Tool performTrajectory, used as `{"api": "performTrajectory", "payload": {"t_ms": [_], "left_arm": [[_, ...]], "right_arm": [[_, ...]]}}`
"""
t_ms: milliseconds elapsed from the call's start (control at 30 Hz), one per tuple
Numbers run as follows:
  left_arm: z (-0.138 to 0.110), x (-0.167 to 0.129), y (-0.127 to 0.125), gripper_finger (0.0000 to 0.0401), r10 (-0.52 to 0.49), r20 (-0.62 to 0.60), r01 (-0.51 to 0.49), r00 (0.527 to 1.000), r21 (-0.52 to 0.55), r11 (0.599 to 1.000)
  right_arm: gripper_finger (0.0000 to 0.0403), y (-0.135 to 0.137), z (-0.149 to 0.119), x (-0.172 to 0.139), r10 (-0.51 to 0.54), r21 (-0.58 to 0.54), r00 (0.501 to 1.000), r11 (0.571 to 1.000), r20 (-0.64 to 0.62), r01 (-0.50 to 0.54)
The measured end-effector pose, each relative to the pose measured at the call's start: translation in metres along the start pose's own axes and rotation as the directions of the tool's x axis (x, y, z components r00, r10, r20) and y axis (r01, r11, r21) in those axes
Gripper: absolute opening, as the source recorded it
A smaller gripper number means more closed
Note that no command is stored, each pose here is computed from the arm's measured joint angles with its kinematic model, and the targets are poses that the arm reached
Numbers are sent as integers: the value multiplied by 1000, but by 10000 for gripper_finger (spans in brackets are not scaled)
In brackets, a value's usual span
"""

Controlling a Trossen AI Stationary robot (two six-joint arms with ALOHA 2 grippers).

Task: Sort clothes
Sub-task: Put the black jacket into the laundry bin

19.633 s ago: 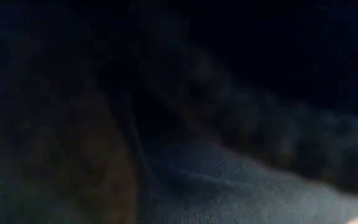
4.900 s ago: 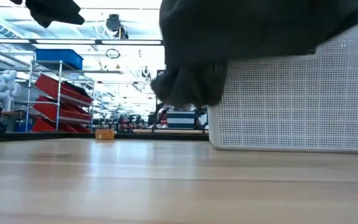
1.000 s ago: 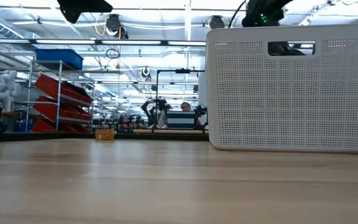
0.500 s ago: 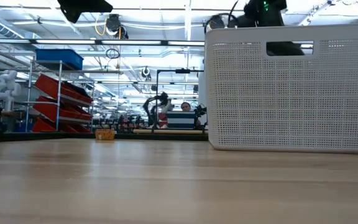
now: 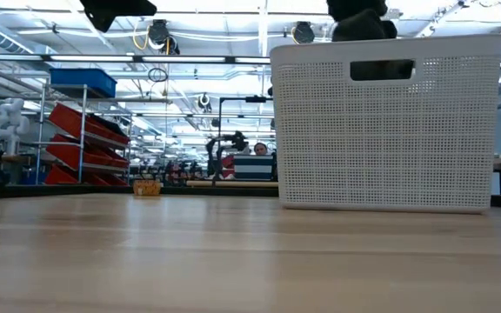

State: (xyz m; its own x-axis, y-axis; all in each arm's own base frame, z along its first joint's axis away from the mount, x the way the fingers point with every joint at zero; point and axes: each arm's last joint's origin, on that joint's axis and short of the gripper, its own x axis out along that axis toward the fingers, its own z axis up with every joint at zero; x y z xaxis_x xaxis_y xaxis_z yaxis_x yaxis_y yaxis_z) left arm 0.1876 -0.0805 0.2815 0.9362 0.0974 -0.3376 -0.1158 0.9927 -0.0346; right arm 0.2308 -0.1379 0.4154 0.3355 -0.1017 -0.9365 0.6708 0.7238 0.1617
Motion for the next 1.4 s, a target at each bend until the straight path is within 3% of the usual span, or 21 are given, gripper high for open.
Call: {"api": "performTrajectory", "payload": {"t_ms": [200,433,633,700,800,867,1000,1233,1400], "left_arm": [[0,0,0,154,-2,0,2,1000,0,1000],[0,0,0,154,0,0,0,1000,-1,1000],[0,1,1,154,8,1,-8,1000,-3,1000],[0,1,1,154,9,1,-9,1000,-3,1000],[0,1,1,154,8,1,-8,1000,-2,1000],[0,1,1,154,9,0,-9,1000,3,1000],[0,1,2,154,15,1,-15,1000,22,1000],[1,2,4,154,25,1,-25,1000,20,999],[1,2,4,154,25,1,-25,1000,19,1000]], "right_arm": [[241,3,2,-33,21,-29,991,999,132,-18],[219,4,12,-37,-6,-114,971,993,240,34],[189,11,36,17,21,-299,980,953,200,40],[146,11,39,34,35,-330,977,943,212,37],[45,10,37,64,40,-369,984,929,171,26],[15,9,34,80,90,-390,988,920,128,-34],[5,1,24,108,85,-378,995,924,54,-59],[0,-28,2,143,-104,-286,991,955,-83,77],[0,-35,-14,162,-120,-281,976,957,-181,66]]}}
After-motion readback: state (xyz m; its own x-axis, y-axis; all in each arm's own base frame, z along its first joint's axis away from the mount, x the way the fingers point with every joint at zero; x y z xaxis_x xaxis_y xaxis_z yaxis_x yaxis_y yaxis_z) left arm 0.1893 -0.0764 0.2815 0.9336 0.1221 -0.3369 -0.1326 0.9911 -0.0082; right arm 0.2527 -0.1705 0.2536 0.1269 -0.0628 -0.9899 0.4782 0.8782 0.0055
